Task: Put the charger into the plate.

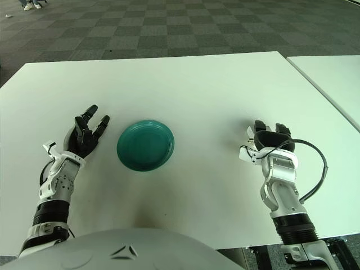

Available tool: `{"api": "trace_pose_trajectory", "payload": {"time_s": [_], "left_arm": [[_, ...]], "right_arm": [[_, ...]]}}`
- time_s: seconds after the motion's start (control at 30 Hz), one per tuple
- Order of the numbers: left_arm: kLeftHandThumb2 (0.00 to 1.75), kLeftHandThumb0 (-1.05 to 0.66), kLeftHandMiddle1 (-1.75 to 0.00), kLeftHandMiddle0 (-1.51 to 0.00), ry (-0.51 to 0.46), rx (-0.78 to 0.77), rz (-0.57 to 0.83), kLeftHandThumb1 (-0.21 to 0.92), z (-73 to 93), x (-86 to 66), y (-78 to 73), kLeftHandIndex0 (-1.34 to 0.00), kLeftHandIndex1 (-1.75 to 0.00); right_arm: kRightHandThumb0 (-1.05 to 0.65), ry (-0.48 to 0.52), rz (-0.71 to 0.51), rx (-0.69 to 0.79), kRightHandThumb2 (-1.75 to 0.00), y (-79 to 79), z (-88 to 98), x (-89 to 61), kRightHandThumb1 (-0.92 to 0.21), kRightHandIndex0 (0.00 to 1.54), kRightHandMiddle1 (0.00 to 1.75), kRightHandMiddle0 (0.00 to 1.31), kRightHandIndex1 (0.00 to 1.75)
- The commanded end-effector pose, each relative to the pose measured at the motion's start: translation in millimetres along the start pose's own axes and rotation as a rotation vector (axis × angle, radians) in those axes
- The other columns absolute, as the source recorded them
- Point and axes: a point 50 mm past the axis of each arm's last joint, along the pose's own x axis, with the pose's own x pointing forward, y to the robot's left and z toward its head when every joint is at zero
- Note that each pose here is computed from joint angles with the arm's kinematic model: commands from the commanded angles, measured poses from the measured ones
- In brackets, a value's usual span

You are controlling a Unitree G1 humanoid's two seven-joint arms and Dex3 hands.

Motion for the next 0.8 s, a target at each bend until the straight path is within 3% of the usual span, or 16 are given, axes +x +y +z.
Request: {"api": "trace_pose_trajectory", "payload": {"time_s": [0.0, 0.27, 0.67, 0.77], "left_arm": [[0.93, -0.82, 0.0, -0.33, 0.078, -0.019, 0.06, 0.92, -15.7, -10.1, 9.3, 0.0, -0.63], [0.9, -0.83, -0.01, -0.34, 0.082, -0.04, 0.053, 0.92, -14.9, -9.7, 10.2, 0.0, -0.64], [0.9, -0.84, -0.01, -0.35, 0.08, -0.043, 0.049, 0.92, -15.4, -9.4, 12.4, 0.0, -0.63], [0.91, -0.84, -0.01, -0.36, 0.079, -0.046, 0.05, 0.92, -15.5, -9.1, 12.2, 0.0, -0.62]], "right_arm": [[-1.05, -0.015, 0.006, 0.002, -0.95, 1.0, -0.2, 2.1, -0.92, 0.03, 0.0, 0.0, 0.01], [-1.05, -0.013, 0.026, 0.03, -0.93, 17.4, -7.1, 5.4, -0.92, 0.06, 0.01, 0.01, 0.01], [-1.05, 0.01, -0.014, 0.053, -0.91, 26.0, -15.2, 7.3, -0.92, 0.12, 0.05, 0.07, 0.03], [-1.05, 0.016, -0.026, 0.054, -0.9, 31.2, -19.6, 8.1, -0.92, 0.16, 0.19, 0.02, 0.01]]}}
